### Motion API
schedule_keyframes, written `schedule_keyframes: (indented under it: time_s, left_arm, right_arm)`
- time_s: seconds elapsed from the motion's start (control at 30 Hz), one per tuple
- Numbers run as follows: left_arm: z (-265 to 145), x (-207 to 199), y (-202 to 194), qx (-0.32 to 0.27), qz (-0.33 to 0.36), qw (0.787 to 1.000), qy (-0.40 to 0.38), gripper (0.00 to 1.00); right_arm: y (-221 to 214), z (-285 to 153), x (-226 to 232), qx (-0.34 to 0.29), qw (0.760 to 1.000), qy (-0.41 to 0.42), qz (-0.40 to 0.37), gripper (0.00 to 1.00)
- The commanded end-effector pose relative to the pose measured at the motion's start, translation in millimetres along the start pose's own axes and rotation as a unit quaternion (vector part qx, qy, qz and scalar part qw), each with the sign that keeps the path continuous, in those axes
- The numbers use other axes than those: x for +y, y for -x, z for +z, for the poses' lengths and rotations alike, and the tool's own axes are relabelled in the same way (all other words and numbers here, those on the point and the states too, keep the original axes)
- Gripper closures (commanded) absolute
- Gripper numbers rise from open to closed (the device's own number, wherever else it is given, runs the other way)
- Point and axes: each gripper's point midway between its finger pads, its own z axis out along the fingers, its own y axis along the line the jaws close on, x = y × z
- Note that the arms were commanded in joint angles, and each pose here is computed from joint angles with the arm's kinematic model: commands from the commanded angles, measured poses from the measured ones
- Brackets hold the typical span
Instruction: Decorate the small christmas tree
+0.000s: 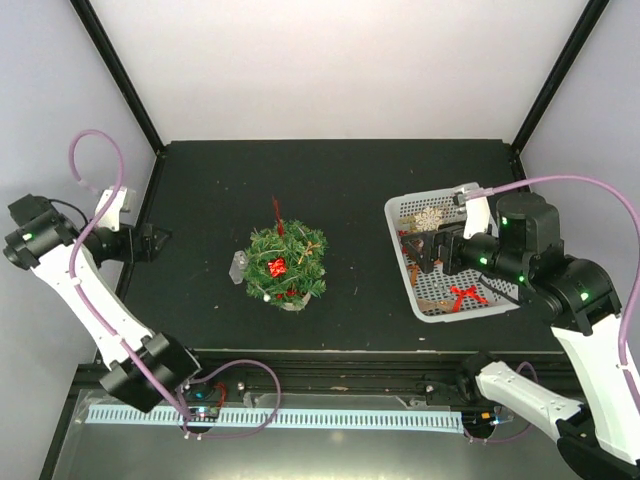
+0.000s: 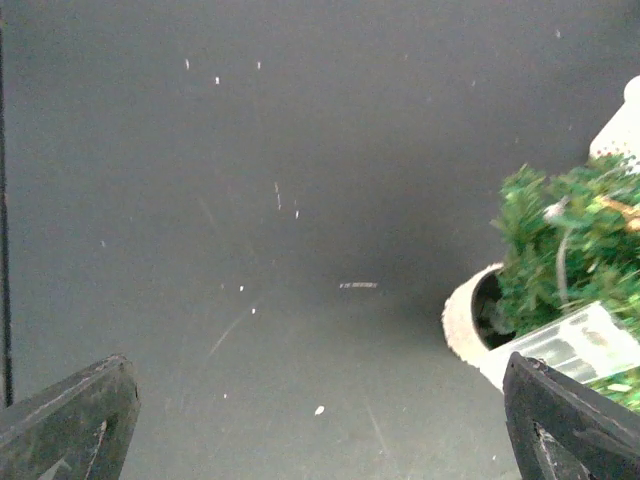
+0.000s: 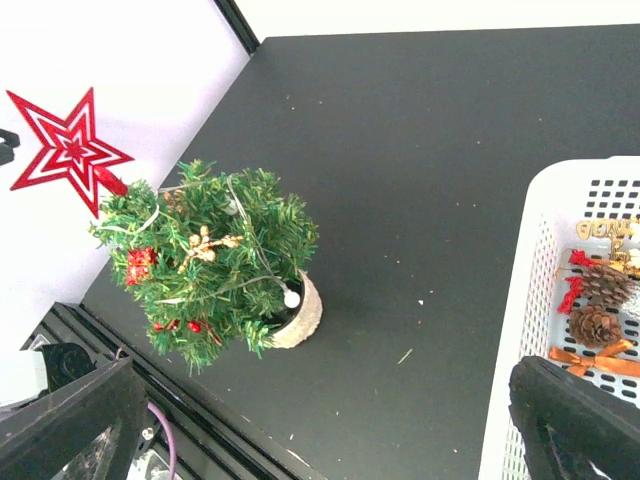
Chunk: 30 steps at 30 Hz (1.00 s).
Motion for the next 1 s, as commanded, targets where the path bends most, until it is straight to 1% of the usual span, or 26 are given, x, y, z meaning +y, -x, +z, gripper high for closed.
schedule_keyframes:
  time_s: [0.0,0.23,0.33,0.4,0.47,0.57,0.73,0.97]
  left_arm:
    - [10.6,12.6,-23.5,0.017,0.028,0.999,-0.014,0.01]
    - [43.8,42.6,-90.5,0.049,-0.006,0.998,-0.043,0.02]
    - [49.9,42.3,-108.3,0.047,-0.009,0.996,-0.07,0.02]
    - [49.7,37.7,-113.7,0.037,-0.013,0.995,-0.087,0.02]
    - [53.4,41.5,-120.4,0.035,-0.025,0.994,-0.098,0.03]
    - [56.2,41.8,-126.3,0.032,-0.022,0.994,-0.106,0.03]
    - [59.0,42.1,-128.8,0.031,-0.026,0.992,-0.116,0.03]
    - [60.1,42.6,-131.2,0.033,-0.026,0.992,-0.119,0.03]
  right_arm:
    - [-2.4,2.0,-6.2,-0.002,1.0,-0.011,0.005,0.0]
    - [-10.8,11.1,-10.7,0.006,1.0,-0.011,0.015,0.0]
    - [-11.0,12.1,-9.0,0.005,1.0,-0.003,0.019,0.0]
    - [-8.8,10.8,-6.5,-0.001,1.0,0.006,0.021,0.0]
    - [-8.1,10.2,-4.7,-0.004,1.0,0.014,0.023,0.0]
    - [-11.6,13.1,-4.7,-0.001,0.999,0.025,0.033,0.0]
    - [-13.4,15.9,1.0,0.003,0.998,0.053,0.045,0.0]
    - [-14.9,19.3,2.4,0.01,0.997,0.061,0.047,0.0]
